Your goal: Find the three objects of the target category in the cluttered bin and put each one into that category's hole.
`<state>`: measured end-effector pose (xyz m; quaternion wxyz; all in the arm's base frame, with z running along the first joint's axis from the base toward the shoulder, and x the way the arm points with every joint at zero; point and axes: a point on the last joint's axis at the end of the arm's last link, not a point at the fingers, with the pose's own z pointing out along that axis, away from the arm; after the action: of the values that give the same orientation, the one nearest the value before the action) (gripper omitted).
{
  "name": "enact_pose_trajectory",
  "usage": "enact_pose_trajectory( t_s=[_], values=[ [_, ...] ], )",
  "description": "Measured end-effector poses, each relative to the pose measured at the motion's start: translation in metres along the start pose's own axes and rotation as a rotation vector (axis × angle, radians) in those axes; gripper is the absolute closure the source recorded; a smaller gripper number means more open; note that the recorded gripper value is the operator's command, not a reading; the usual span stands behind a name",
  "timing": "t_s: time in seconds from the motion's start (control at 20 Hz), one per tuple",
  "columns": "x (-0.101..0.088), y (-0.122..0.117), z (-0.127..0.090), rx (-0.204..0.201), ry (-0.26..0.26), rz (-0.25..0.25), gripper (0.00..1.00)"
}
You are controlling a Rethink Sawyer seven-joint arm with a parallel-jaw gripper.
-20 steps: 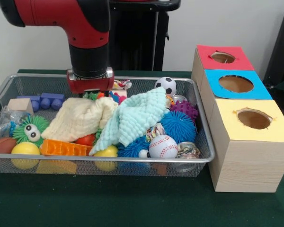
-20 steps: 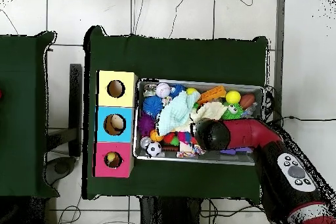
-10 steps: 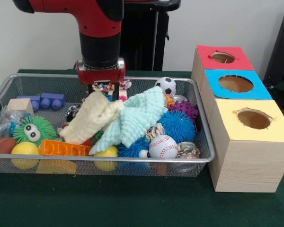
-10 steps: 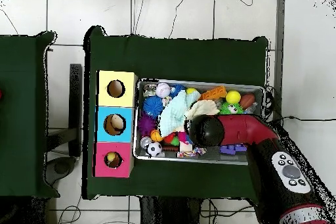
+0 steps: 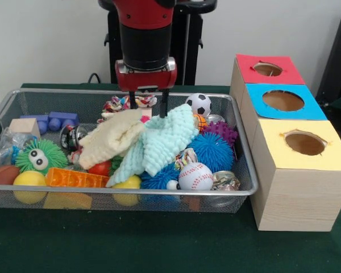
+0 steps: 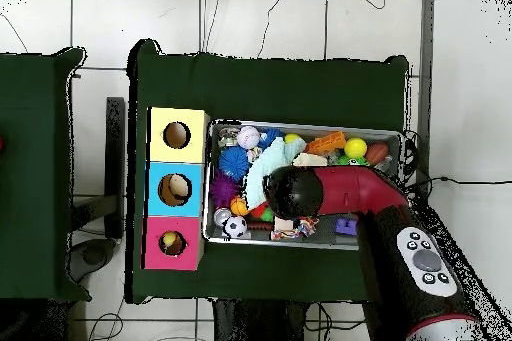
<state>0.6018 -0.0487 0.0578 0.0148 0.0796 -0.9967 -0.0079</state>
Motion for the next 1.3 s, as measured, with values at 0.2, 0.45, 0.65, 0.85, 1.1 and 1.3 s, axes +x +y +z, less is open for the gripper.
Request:
enact_pose_trajectory(
  t_s=[0.2, 0.45, 0.65, 0.85, 1.1, 1.3],
  values=[
    [-0.003, 0.014, 0.001, -0.008, 0.001, -0.002, 0.0],
    [-0.003, 0.021, 0.013, -0.002, -0.037, -0.009, 0.0],
    [0.001, 0.018, 0.023, 0.002, -0.082, 0.0, 0.0],
    [0.011, 0.017, 0.028, 0.003, -0.093, 0.013, 0.0],
    [0.016, 0.013, 0.028, -0.002, -0.082, 0.04, 0.0],
    [0.02, 0.007, 0.029, 0.001, -0.074, 0.058, 0.0]
  ],
)
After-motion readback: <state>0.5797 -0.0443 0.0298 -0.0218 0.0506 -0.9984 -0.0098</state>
